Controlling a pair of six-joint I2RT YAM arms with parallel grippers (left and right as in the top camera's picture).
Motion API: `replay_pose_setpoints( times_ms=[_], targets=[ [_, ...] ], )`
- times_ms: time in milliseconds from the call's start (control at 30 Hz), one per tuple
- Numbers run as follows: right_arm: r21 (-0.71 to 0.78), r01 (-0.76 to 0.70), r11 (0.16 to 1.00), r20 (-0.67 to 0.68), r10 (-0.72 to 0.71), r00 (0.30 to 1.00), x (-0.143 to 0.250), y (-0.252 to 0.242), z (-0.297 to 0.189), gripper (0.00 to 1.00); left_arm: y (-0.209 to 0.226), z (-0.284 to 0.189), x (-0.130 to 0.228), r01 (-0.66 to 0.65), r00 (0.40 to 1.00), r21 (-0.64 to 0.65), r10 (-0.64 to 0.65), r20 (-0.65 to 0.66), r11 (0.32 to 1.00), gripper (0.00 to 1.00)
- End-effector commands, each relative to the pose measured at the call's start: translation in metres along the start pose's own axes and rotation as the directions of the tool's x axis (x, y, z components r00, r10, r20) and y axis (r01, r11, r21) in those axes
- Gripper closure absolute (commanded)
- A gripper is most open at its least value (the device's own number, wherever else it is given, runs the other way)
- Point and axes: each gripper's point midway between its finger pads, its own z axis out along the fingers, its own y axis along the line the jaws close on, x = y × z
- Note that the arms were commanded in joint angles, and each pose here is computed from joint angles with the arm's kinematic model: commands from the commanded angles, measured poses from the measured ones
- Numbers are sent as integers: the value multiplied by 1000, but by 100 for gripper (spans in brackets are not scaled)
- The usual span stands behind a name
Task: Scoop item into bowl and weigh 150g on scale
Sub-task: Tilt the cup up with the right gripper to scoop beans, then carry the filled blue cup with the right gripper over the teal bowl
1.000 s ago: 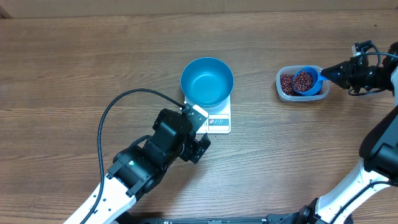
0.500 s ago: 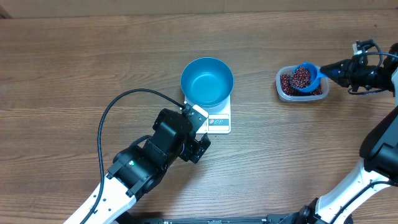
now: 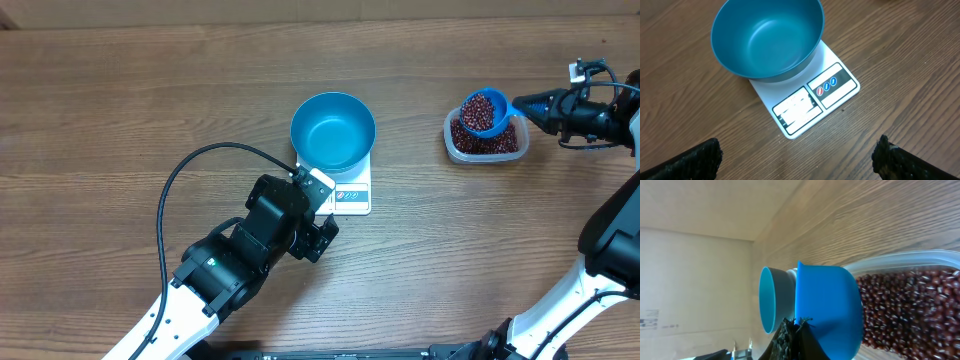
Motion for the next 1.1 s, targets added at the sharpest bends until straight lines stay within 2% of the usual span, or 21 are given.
replay_pose_setpoints(
  times_ms=[0, 300, 467, 833, 1067],
  targets=[
    [-75, -11, 997, 13, 12, 1000, -2, 10, -1, 96, 2, 2, 2, 13, 1000, -13, -13, -7, 1000, 0],
    [-82, -51, 995, -25, 49, 998, 2, 20, 12, 96, 2, 2, 2, 13, 1000, -13, -13, -7, 1000, 1],
    [-91, -20, 996, -56, 15, 998, 5, 34, 27, 96, 2, 2, 2, 13, 1000, -14, -13, -7, 1000, 0],
    [-130, 128, 983, -108, -142, 984, 10, 101, 54, 96, 2, 2, 2, 13, 1000, -14, -13, -7, 1000, 0],
    [-140, 240, 961, -146, -260, 955, 26, 150, 73, 96, 2, 2, 2, 13, 1000, -14, -13, -7, 1000, 0]
  ],
)
